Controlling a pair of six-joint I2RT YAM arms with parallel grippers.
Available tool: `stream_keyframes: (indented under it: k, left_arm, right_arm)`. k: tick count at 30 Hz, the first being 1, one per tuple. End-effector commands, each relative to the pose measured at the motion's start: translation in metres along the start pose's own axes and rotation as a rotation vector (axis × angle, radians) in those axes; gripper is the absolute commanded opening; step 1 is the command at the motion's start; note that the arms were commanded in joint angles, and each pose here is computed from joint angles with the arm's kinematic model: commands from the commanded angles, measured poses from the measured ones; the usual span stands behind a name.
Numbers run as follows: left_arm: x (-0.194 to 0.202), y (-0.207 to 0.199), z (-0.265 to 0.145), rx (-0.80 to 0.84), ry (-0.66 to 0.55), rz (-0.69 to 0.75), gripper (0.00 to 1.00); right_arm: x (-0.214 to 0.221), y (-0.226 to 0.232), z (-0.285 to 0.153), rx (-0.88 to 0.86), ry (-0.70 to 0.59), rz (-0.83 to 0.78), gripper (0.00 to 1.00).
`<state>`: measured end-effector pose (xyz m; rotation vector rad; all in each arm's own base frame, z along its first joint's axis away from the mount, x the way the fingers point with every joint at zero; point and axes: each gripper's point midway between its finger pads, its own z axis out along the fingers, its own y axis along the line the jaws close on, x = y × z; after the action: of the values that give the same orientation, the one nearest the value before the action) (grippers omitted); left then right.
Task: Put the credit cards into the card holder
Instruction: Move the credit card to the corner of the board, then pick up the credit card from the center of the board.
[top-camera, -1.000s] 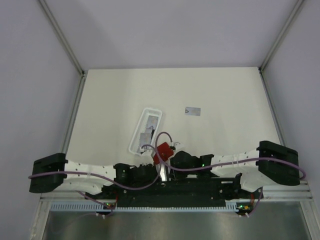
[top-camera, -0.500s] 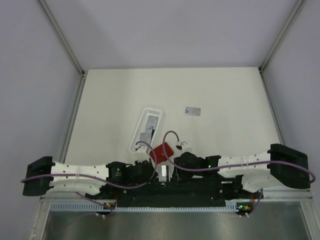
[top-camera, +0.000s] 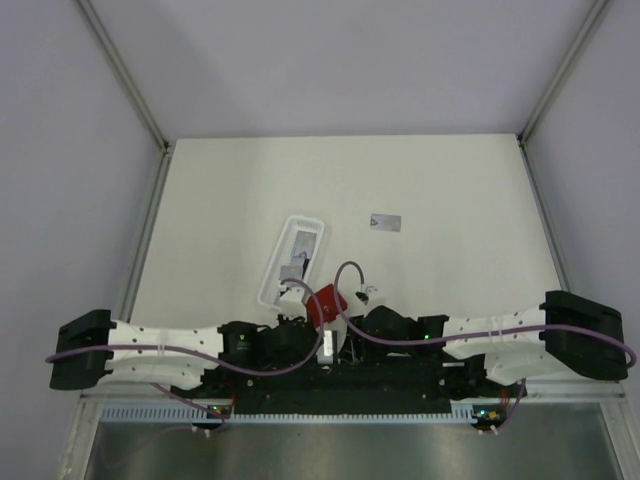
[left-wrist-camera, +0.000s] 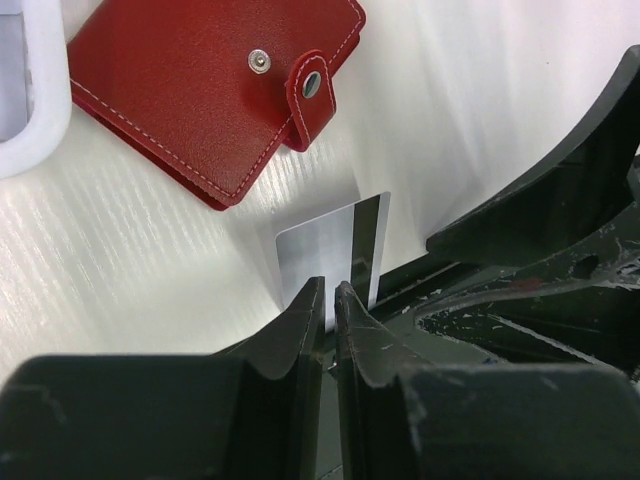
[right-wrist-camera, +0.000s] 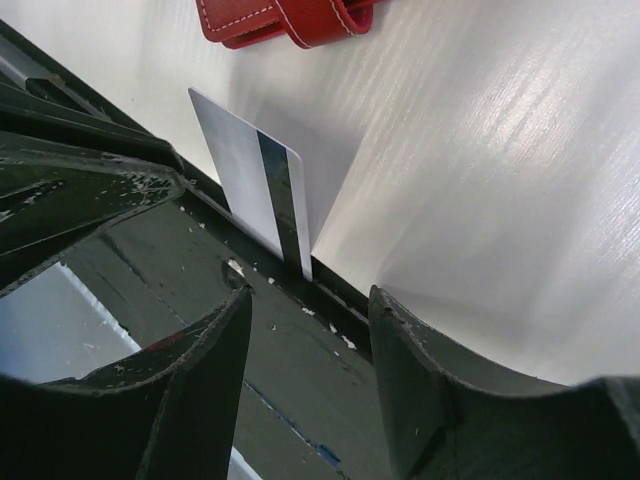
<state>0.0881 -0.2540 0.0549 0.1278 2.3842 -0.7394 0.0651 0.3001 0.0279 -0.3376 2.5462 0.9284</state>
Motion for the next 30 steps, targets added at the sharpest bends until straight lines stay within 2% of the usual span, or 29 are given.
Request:
stream_keyframes:
  k: [1, 6, 13, 30]
  left_arm:
    - [-0.015, -0.019, 0.003, 0.043, -0.045, 0.004, 0.15]
    - [-0.011, -0.01, 0.002, 0.037, -0.038, -0.018, 0.14]
    - [-0.001, 0.008, -0.002, 0.034, -0.027, -0.058, 0.13]
    - [0.01, 0.011, -0.002, 0.048, 0.015, -0.088, 0.11]
  right_arm:
    - [0.003, 0.001, 0.001, -0.022, -0.011, 0.001, 0.51]
    - [-0.014, -0.003, -0.006, 0.0, -0.092, -0.033, 0.53]
    - [-0.024, -0.014, -0.005, 0.016, -0.128, -0.073, 0.63]
    - [-0.028, -0.011, 0.001, -0.236, -0.126, -0.061, 0.63]
